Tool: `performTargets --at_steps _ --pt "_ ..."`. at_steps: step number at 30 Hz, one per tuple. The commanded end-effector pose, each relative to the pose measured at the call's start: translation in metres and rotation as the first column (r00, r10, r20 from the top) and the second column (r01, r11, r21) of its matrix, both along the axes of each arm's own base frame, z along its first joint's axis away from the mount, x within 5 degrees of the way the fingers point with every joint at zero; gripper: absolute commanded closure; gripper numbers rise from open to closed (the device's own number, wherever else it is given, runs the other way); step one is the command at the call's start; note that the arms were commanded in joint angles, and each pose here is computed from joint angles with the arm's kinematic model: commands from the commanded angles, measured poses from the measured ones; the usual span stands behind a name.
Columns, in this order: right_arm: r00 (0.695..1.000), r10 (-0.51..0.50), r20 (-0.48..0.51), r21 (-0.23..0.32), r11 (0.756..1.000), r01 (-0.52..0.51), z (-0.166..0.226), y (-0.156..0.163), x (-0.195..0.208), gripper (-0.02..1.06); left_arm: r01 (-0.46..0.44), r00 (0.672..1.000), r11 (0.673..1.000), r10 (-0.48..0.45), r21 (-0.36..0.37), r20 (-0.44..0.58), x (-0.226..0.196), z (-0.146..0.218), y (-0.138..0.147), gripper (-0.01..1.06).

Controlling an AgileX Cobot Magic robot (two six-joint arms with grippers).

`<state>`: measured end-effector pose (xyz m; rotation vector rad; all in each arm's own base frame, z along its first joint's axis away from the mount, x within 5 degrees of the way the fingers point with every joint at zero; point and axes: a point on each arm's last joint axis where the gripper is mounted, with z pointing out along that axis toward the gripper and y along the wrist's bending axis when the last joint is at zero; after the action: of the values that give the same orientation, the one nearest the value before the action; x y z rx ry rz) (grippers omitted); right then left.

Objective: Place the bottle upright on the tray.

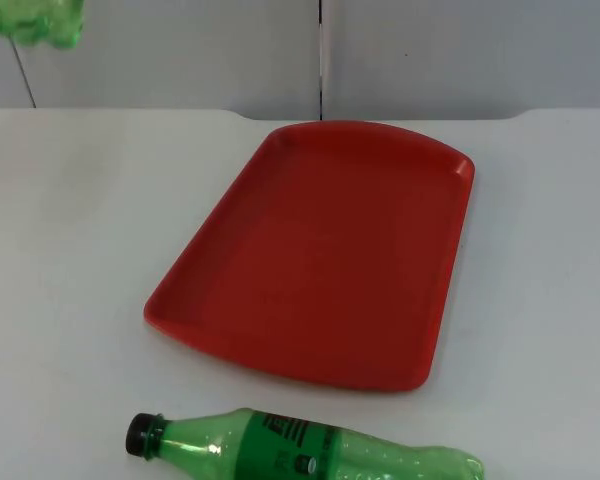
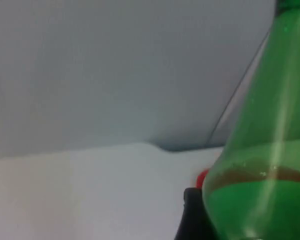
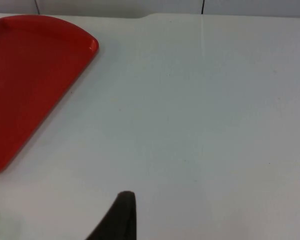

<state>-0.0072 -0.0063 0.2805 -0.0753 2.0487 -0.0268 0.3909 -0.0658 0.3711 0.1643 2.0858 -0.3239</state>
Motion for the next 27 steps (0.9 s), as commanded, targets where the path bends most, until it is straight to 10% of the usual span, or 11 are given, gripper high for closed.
performTargets --at_steps 1,27 --pt "1.0 -0.006 0.009 0.005 1.0 0.006 0.0 0.0 0.0 -0.01 0.021 0.994 0.999 -0.017 -0.032 0.107 -0.01 0.022 -0.016 1.05" --pt "1.0 -0.006 0.009 0.005 1.0 0.006 0.0 0.0 0.0 -0.01 0.031 0.894 0.994 0.018 -0.102 0.448 0.016 0.009 -0.091 1.05"
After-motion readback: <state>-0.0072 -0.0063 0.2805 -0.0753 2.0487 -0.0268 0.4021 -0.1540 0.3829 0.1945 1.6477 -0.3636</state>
